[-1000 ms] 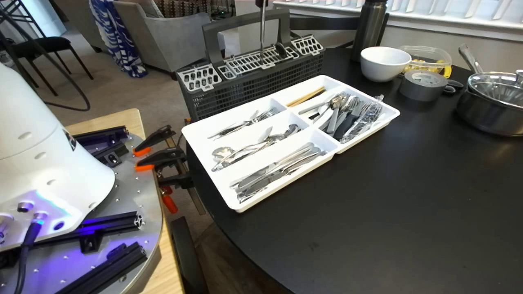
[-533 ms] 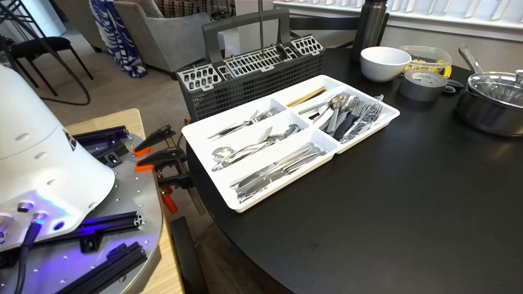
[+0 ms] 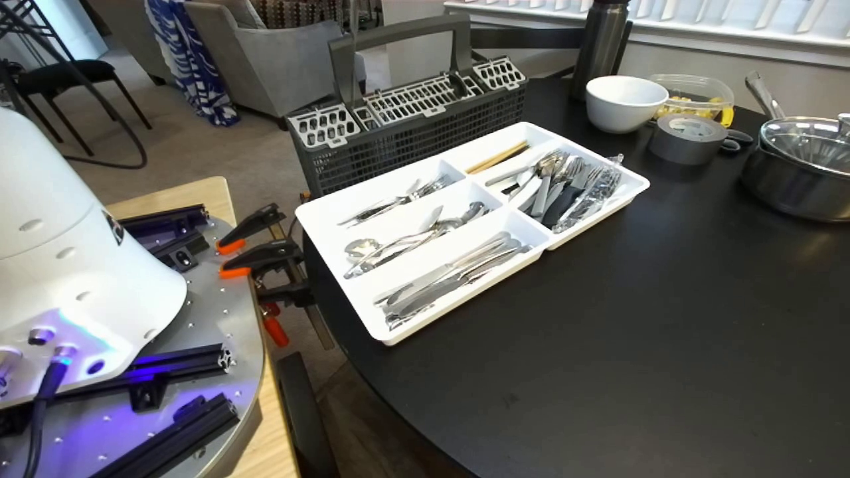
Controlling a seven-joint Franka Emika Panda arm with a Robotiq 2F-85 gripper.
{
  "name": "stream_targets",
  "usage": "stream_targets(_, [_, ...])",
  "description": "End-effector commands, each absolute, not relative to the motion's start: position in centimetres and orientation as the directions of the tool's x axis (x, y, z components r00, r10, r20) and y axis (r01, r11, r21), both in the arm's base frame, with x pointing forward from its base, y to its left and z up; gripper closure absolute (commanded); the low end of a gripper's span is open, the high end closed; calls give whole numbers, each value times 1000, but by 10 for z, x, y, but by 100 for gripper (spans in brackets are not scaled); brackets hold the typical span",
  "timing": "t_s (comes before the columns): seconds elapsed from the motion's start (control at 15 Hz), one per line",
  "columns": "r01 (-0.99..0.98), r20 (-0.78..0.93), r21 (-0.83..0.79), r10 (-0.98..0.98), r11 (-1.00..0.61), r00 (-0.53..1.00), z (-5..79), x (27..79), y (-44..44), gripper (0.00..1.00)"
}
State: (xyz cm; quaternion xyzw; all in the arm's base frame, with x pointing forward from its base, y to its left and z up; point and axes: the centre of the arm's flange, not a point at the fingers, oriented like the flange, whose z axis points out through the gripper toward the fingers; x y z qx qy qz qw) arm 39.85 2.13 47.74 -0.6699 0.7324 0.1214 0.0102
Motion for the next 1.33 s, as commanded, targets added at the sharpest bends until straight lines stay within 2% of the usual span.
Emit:
stream_targets(0.0, [-945, -151, 314, -979, 88, -141, 454, 400, 9, 98])
stream_targets(0.33, [-885, -73, 439, -975, 157, -210, 407, 408, -17, 98])
stream_targets(0.8, [-758, 133, 628, -984, 176, -118, 376, 399, -46, 98])
stream_targets(1.2, [-729, 302, 610, -942, 310, -147, 386, 396, -74, 98])
stream_targets(1.27, [-735, 260, 621, -956, 272, -134, 383, 393, -70, 92])
